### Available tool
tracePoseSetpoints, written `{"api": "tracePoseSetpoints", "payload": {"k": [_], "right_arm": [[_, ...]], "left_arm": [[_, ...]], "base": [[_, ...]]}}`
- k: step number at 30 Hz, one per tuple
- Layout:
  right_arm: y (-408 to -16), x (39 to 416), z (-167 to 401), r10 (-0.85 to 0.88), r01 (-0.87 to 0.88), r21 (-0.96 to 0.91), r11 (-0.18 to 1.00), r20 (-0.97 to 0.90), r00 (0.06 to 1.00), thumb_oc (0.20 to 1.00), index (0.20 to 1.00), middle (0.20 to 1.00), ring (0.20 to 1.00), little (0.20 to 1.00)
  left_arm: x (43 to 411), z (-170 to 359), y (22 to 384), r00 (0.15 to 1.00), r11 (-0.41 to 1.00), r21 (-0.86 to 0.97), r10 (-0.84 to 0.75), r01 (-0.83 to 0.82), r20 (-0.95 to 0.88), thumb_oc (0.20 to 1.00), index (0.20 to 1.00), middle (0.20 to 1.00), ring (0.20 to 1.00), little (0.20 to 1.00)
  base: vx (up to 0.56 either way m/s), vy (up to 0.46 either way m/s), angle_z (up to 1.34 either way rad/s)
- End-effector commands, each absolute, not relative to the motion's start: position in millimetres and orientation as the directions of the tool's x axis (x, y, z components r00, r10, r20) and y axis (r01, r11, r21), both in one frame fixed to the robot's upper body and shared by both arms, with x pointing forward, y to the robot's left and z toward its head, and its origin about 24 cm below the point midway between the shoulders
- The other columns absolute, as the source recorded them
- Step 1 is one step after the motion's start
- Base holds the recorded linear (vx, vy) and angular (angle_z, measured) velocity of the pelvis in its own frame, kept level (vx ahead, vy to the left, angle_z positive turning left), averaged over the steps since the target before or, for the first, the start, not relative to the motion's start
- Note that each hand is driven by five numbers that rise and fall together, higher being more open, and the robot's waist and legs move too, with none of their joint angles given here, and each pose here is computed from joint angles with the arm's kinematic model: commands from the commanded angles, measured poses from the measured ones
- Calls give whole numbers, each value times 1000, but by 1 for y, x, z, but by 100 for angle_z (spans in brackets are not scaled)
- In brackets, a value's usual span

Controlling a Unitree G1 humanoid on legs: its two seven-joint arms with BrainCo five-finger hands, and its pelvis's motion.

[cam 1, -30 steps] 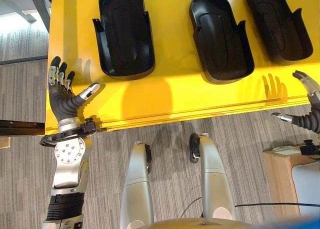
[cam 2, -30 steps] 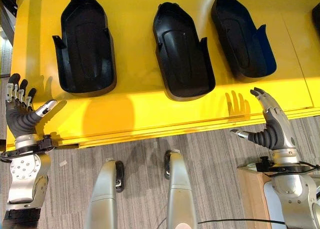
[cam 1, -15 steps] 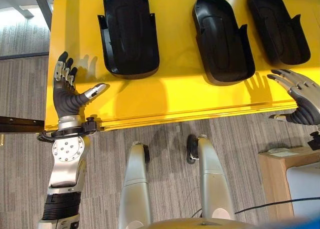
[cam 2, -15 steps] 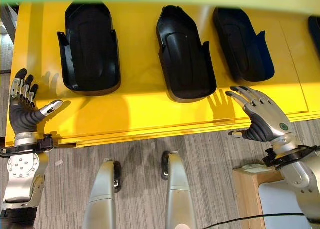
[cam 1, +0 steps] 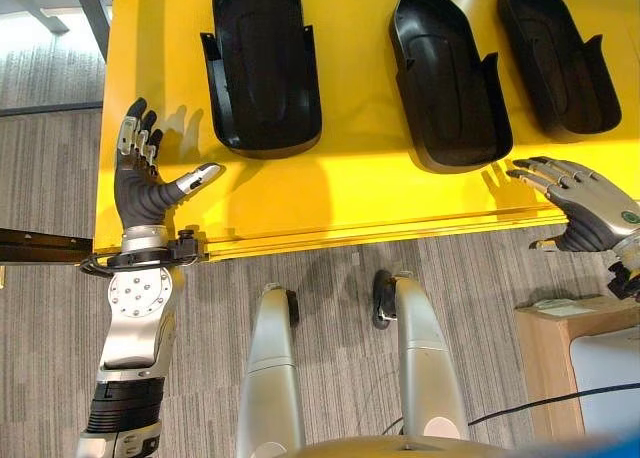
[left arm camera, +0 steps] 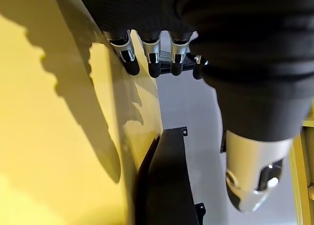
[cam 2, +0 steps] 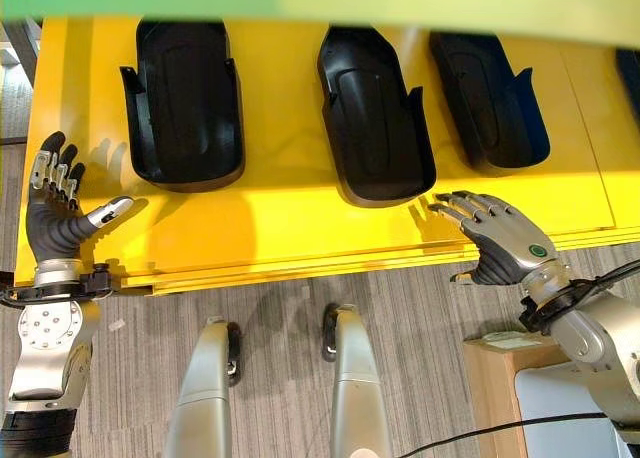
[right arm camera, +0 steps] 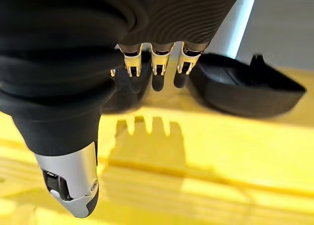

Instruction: Move parts from the plastic box to the shelf.

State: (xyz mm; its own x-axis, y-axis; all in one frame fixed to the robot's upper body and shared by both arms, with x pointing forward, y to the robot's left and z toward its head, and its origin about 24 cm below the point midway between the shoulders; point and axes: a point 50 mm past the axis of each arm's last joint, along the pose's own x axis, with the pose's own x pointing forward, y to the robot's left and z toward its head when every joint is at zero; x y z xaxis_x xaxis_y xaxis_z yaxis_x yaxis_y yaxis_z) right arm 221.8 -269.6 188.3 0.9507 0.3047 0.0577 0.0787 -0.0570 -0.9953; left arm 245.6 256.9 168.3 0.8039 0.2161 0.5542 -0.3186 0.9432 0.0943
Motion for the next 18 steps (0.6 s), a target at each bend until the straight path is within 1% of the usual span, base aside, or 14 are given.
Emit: {"api": "tracePoseSetpoints", "payload": {"k": [1, 11, 14, 18], "right_arm": [[-265, 227, 190, 323, 93, -995, -45, 74, 943, 1000, 1000, 1000, 1000, 1000], [-262, 230, 182, 331, 32, -999, -17, 25, 943, 1000, 1000, 1000, 1000, 1000], [-254, 232, 187, 369, 47, -999, -26, 35, 929, 1000, 1000, 1000, 1000, 1000], [-240, 236, 196, 434, 78, -997, -8, 67, 899, 1000, 1000, 1000, 1000, 1000]], "left_arm": [[252, 163, 241, 838, 957, 160, 124, -243, 531, 1000, 1000, 1000, 1000, 1000], [254, 163, 238, 842, 958, 170, 108, -230, 529, 1000, 1000, 1000, 1000, 1000], [255, 163, 238, 843, 958, 173, 105, -227, 528, 1000, 1000, 1000, 1000, 1000], [256, 163, 236, 846, 960, 174, 99, -220, 524, 1000, 1000, 1000, 1000, 1000]], "base": [[0, 0, 0], [0, 0, 0], [0, 0, 0], [0, 0, 0]]}}
